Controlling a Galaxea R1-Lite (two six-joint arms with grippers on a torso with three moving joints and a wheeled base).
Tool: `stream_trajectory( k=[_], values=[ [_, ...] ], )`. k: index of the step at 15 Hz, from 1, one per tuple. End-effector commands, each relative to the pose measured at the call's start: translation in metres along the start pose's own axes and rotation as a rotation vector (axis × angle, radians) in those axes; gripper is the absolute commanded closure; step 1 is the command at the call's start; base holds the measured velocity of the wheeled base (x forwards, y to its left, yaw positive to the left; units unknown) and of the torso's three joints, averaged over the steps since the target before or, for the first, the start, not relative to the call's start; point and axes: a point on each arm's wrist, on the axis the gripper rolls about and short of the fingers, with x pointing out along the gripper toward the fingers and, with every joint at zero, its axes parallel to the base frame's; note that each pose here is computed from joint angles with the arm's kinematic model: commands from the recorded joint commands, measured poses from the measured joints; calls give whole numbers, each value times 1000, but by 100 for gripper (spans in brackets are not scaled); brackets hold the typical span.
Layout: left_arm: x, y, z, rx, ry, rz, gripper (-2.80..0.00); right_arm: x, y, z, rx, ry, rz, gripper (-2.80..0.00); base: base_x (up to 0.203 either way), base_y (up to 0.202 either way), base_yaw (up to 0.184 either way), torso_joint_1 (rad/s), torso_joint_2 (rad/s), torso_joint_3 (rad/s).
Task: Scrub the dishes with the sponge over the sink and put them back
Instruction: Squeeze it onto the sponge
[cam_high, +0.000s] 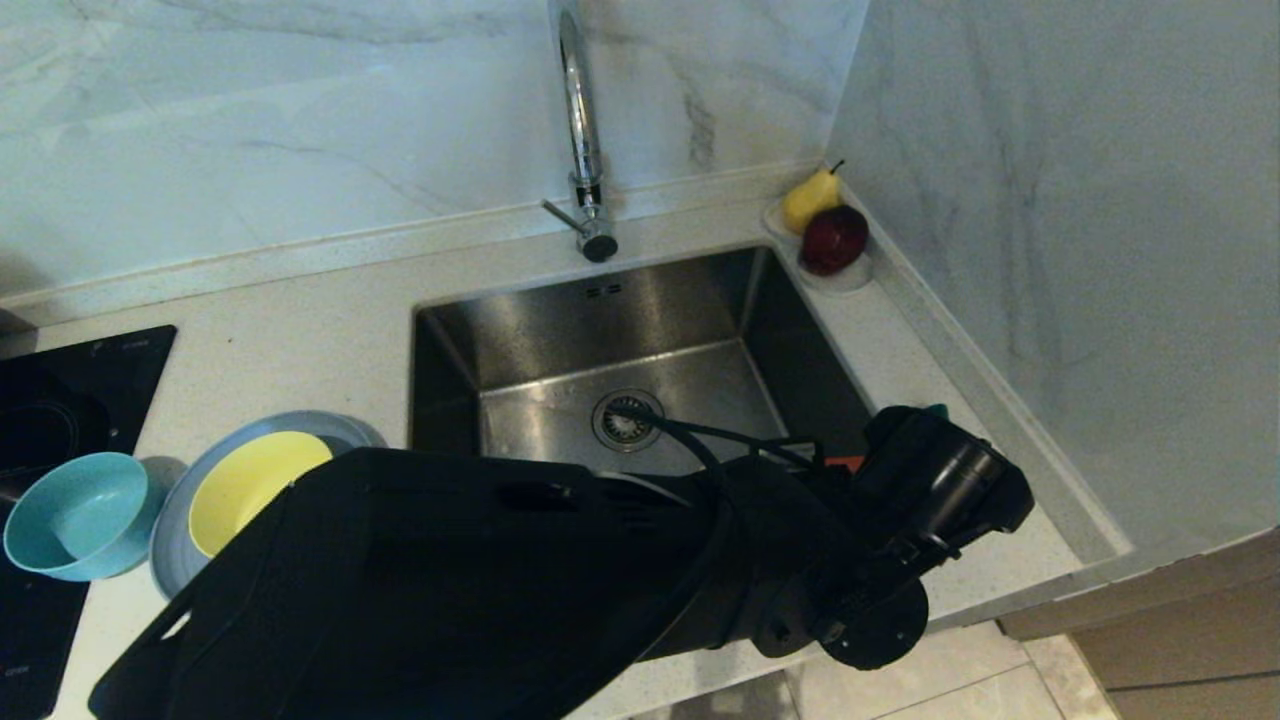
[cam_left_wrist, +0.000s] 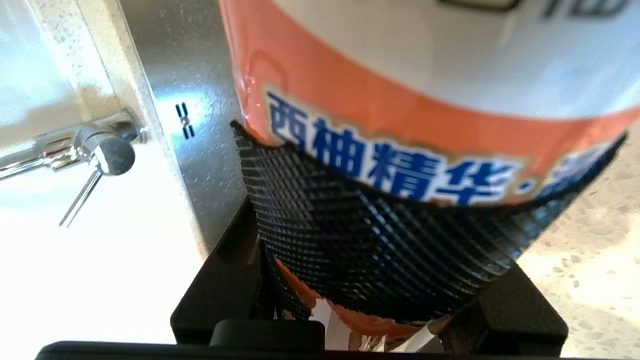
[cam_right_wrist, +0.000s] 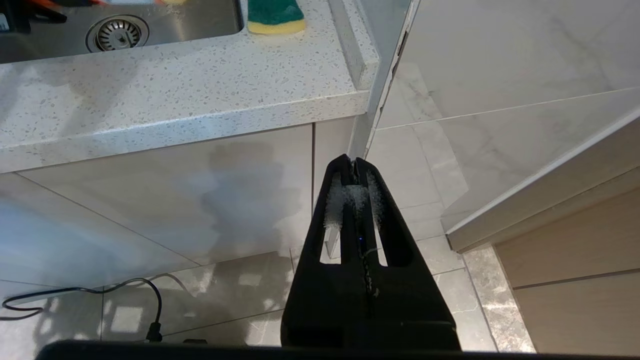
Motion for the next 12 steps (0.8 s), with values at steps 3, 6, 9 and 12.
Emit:
stream_trajectory(
  k=[3,6,9,12],
  values=[
    [6,-9,2,17,35,25,0,0,0,0,-1,-1,1,0,0,0,0,0,0,0],
    [7,-10,8,-15,25,60,0,0,0,0,-1,-1,1,0,0,0,0,0,0,0],
    [7,-10,11,-1,14,74,0,0,0,0,-1,-1,1,0,0,0,0,0,0,0],
    [4,-4,14,38,7,112,0,0,0,0,-1,-1,1,0,0,0,0,0,0,0]
  ],
)
